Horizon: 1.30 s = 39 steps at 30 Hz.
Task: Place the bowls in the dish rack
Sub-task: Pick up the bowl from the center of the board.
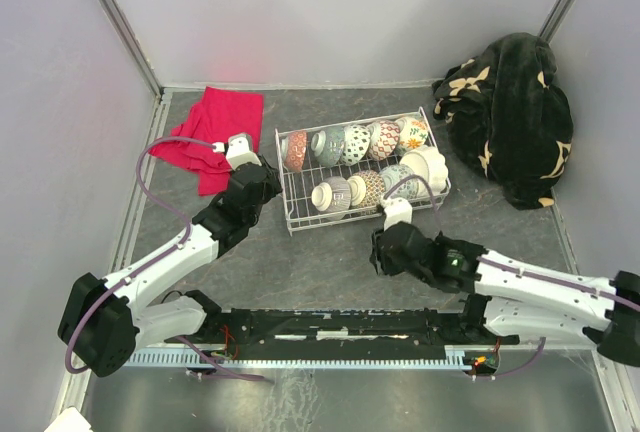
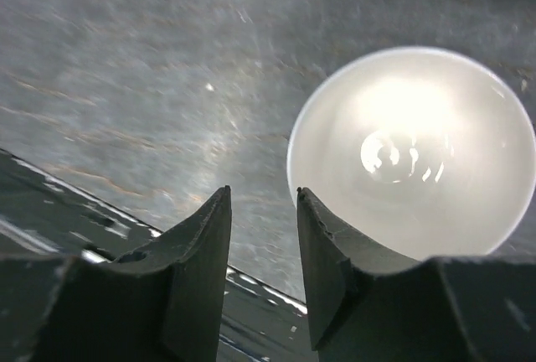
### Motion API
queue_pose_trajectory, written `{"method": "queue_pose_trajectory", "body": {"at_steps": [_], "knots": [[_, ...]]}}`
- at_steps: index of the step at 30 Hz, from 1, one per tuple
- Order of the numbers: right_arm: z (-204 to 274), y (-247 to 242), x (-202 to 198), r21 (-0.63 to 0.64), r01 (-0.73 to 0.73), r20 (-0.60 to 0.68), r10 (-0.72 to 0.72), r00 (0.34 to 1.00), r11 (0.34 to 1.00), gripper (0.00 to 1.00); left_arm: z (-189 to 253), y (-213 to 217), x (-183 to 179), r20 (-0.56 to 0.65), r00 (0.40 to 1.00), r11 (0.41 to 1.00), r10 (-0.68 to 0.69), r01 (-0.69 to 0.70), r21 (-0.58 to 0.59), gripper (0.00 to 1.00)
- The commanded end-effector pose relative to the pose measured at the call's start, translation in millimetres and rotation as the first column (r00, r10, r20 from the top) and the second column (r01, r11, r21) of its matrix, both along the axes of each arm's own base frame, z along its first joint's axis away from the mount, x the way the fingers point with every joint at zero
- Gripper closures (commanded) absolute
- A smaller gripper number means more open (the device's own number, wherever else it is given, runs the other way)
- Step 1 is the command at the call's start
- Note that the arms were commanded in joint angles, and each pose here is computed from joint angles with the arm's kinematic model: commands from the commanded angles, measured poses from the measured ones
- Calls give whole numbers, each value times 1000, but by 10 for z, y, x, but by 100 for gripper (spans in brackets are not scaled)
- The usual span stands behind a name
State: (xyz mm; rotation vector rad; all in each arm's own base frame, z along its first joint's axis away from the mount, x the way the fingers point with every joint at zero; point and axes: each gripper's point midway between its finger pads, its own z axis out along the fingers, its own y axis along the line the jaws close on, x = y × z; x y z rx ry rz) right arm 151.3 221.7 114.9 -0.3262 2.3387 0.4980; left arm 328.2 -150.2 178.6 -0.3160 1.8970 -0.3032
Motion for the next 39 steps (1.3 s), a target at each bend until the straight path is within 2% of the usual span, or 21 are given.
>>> {"method": "queue_pose_trajectory", "body": {"at_steps": [1, 5, 9, 14, 25, 32, 34, 36, 39], "knots": [[-93, -172, 28, -167, 97, 102, -81, 991, 981, 56, 134, 23, 43, 44, 999, 1000, 6, -6, 2, 67], [-72, -180, 9, -281, 136, 177, -88, 980, 950, 57, 142, 23, 39, 46, 999, 1000, 6, -6, 0, 67], [-89, -112, 12, -333, 136, 197, -72, 978, 933, 60, 151, 27, 32, 48, 999, 1000, 5, -5, -3, 67], [-153, -73, 26, -364, 137, 200, -66, 978, 922, 66, 162, 27, 25, 50, 999, 1000, 4, -4, -6, 67], [-275, 52, 34, -408, 111, 183, -39, 982, 906, 69, 177, 24, 17, 54, 999, 1000, 1, 0, -12, 67], [-347, 123, 40, -433, 89, 165, -18, 986, 897, 80, 187, 23, 14, 56, 998, 1000, 0, 1, -14, 67], [-334, 136, 43, -427, 89, 165, -20, 986, 900, 87, 187, 22, 14, 56, 998, 1000, -1, 2, -14, 67], [-307, 146, 44, -417, 87, 168, -18, 986, 905, 98, 189, 25, 15, 57, 998, 1000, 1, 0, -14, 67], [-237, 151, 55, -415, 81, 174, -9, 985, 906, 99, 188, 23, 13, 56, 998, 1000, -1, 1, -14, 67]]}}
